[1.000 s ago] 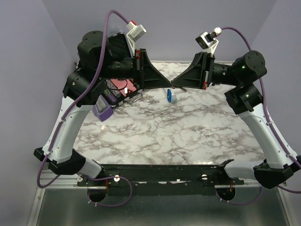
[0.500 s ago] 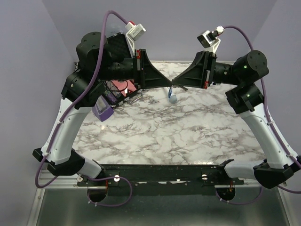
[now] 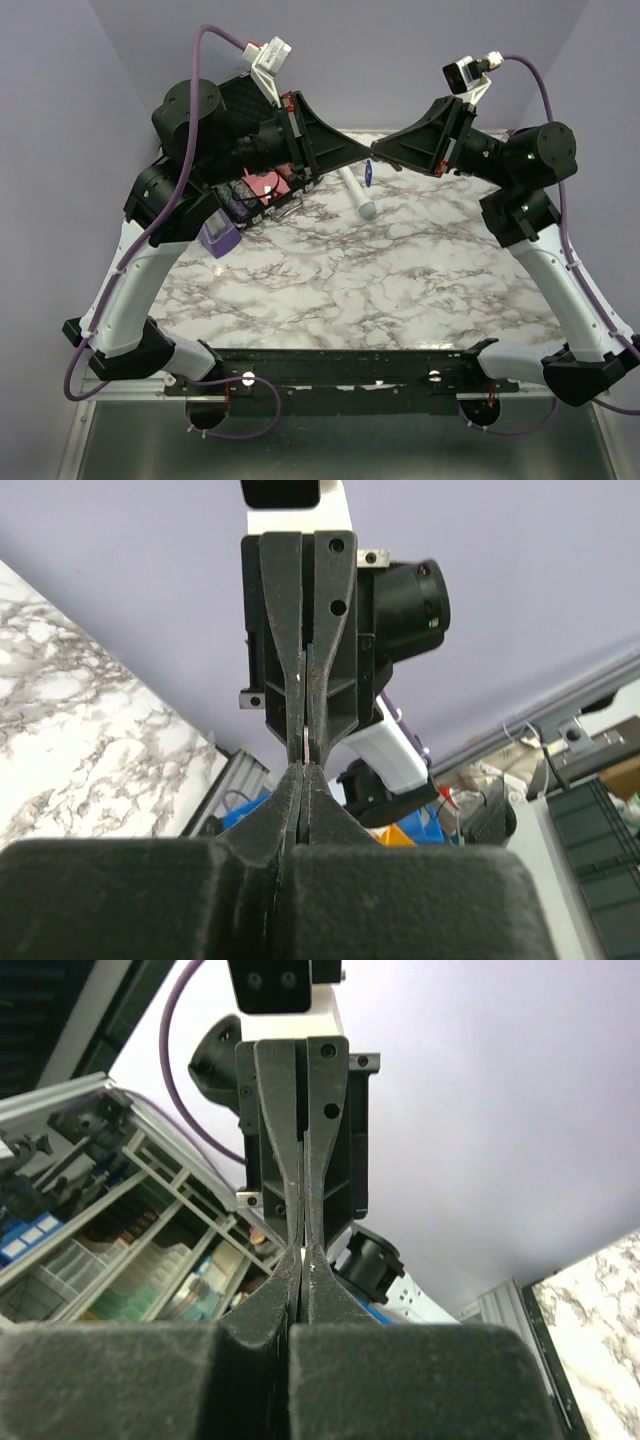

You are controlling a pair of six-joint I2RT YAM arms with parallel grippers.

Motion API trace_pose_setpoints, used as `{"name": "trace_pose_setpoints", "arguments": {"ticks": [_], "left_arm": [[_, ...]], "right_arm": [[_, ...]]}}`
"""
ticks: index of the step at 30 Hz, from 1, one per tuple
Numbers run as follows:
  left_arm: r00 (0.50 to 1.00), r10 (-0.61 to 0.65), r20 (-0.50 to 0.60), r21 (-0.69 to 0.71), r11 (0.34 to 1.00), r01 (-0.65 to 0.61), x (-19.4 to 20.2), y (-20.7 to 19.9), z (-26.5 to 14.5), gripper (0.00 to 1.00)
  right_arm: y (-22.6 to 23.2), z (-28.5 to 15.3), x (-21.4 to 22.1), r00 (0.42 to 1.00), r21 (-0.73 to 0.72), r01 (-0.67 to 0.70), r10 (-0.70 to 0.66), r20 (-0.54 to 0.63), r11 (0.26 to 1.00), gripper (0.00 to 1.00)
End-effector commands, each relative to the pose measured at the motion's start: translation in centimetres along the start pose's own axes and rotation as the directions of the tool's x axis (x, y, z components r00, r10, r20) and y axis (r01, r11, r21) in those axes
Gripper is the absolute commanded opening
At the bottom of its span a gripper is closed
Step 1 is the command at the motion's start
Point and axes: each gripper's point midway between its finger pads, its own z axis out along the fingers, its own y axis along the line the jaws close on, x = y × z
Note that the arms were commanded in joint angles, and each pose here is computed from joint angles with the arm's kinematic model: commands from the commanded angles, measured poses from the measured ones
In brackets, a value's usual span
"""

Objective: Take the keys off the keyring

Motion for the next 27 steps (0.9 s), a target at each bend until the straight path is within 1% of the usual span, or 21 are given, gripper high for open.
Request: {"name": "trace_pose_setpoints", "arguments": {"ticks": [1,12,16,22,27], "left_arm": [[0.996,-0.01,0.094,-0.038,0.999,0.013,-1.6,0.8,1.7,0.0],[0.975,0.006,0.223,-0.066,0.998,0.009,-3.0,0.9,2.6,0.0],[0.97,0.017,0.244,-0.075,0.997,0.001,-3.3,0.8,2.7,0.0],[0.969,0.027,0.247,-0.1,0.995,-0.002,-3.2,1.2,2.3,0.0],[0.971,0.054,0.232,-0.126,0.992,-0.025,-2.7,1.5,1.6,0.2]], "right_arm": [[-0.4,0.7,-0.8,0.996,-0.042,-0.049,0.051,0.068,0.998,0.01],[0.5,1.0,-1.5,0.991,-0.111,-0.057,0.069,0.112,0.992,0.01],[0.6,0.9,-1.6,0.991,-0.108,-0.05,0.063,0.115,0.993,0.01],[0.7,0.6,-1.3,0.992,-0.078,-0.034,0.043,0.117,0.996,0.01],[0.7,0.3,-1.0,0.994,-0.049,-0.023,0.028,0.109,0.999,0.01]]}}
